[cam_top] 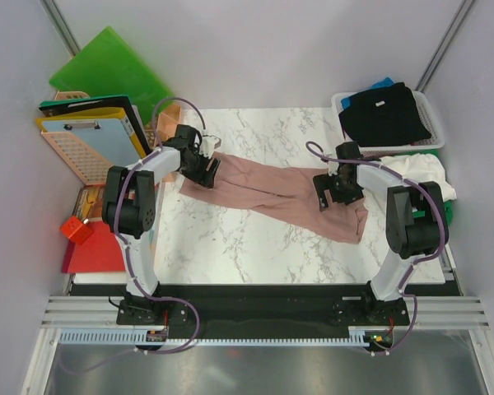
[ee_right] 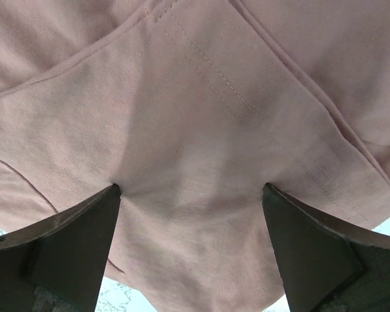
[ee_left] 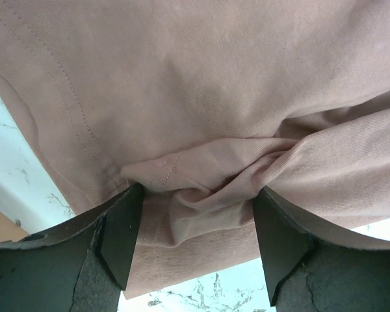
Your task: Fold and stack the t-shirts
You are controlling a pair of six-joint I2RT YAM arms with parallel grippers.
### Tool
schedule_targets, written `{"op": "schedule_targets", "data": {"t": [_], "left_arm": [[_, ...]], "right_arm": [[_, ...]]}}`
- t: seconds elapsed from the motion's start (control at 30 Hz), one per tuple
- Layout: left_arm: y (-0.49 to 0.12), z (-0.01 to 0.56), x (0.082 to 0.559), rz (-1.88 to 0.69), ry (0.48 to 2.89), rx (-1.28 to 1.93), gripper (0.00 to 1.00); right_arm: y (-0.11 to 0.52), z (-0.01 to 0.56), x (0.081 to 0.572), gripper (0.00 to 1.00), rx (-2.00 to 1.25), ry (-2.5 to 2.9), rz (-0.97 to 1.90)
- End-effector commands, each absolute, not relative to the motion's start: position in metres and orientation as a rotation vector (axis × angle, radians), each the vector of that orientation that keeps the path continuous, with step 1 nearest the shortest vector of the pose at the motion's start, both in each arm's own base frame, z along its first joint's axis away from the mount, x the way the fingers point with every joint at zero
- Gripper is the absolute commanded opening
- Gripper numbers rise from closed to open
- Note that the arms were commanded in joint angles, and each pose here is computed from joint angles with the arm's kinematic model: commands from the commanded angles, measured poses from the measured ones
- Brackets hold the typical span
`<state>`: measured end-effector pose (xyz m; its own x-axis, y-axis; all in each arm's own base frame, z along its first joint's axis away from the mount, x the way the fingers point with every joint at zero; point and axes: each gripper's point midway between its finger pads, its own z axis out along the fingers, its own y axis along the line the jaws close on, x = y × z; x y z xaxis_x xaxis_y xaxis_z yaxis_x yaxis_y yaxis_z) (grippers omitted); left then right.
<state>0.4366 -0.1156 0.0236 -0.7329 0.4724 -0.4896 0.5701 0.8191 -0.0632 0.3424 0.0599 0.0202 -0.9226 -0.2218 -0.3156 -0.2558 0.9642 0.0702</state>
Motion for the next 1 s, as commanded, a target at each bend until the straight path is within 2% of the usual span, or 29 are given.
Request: {"op": "schedule_targets", "data": {"t": [0.0,0.33,0.7,0.97], "left_arm": [[-0.109,0.009,0.422,-0.261,2.597,0.731,0.75],[-0.099,0.005,0.395,-0.239,2.622,0.738,0.74],[-0.076,0.005,0.354,-0.230,2.645,0.692,0.74],[-0.090,0.023,0.316,-0.375,2.540,0.810,0.74]], "right_arm": [[0.056,0.011,0.347,0.98,-0.321,2.779,0.123],[0.044,0.013,0.359,0.98,-0.354,2.772,0.019],[0.055,0.013,0.407,0.98,-0.357,2.761,0.055],[0.073,0.015,0.450,0.98,-0.380,2.755,0.153]]}}
